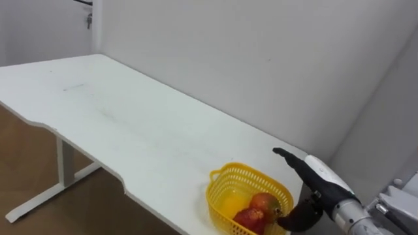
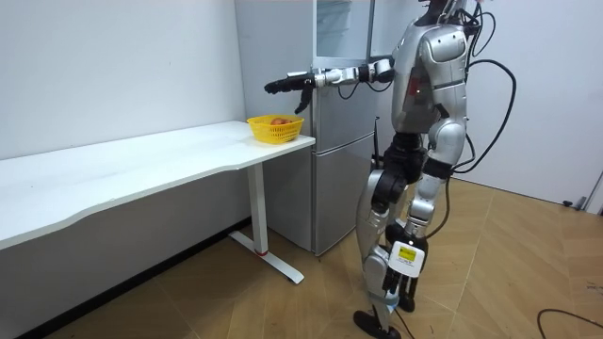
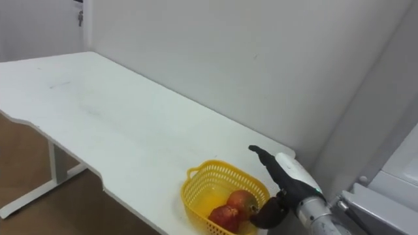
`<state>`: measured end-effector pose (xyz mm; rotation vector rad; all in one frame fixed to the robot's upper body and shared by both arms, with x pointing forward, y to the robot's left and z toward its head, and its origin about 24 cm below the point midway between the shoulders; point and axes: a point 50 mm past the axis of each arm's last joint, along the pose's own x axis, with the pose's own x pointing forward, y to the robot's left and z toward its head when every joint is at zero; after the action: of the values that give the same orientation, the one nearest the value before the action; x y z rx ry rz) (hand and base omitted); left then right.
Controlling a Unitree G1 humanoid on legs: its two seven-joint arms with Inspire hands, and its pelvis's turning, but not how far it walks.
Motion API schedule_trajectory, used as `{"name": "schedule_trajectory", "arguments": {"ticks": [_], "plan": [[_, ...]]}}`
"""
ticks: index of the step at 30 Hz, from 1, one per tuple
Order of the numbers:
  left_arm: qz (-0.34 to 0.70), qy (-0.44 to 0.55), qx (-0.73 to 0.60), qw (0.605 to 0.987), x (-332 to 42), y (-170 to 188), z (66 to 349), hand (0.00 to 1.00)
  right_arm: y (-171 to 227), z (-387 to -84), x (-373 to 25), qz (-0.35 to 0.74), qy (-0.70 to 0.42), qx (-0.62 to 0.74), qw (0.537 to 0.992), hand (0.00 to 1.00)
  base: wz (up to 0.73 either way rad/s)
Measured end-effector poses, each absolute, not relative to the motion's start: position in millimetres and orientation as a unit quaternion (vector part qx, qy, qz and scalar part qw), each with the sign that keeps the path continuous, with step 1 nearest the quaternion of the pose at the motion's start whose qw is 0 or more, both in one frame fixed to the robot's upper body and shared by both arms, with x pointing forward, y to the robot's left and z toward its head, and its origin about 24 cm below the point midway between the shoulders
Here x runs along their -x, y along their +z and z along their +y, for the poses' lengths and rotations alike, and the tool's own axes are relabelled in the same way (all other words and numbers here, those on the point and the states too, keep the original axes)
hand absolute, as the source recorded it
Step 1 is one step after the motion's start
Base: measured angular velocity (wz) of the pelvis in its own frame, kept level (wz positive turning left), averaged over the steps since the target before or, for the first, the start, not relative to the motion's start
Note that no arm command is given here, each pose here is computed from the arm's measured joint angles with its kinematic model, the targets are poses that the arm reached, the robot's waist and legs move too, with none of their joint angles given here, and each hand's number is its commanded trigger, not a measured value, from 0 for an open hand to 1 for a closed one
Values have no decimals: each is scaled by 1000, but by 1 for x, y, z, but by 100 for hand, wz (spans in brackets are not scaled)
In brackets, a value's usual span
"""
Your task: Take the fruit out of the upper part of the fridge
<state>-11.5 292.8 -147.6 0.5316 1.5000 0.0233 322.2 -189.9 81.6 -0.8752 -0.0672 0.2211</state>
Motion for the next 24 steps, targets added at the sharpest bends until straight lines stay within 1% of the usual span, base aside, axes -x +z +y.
{"name": "schedule_trajectory", "arguments": {"ticks": [4,8,12,15,18,22,24], "plan": [[680,10,-241,692,21,-148,290,0,99,-179,-319,-84,101,412,902,0,-6],[679,12,-242,694,22,-149,287,0,113,-174,-309,-134,95,397,903,0,-12],[679,10,-243,693,22,-149,287,0,128,-178,-299,-177,58,372,910,0,-8],[675,7,-244,696,21,-150,286,0,136,-175,-288,-215,38,348,912,0,-16],[673,8,-243,698,22,-151,283,0,145,-176,-282,-244,24,349,904,0,-11],[675,2,-228,702,28,-155,270,0,163,-178,-251,-318,-25,367,874,0,-30],[676,3,-225,701,31,-155,269,0,165,-179,-244,-331,-38,359,872,0,-33]]}}
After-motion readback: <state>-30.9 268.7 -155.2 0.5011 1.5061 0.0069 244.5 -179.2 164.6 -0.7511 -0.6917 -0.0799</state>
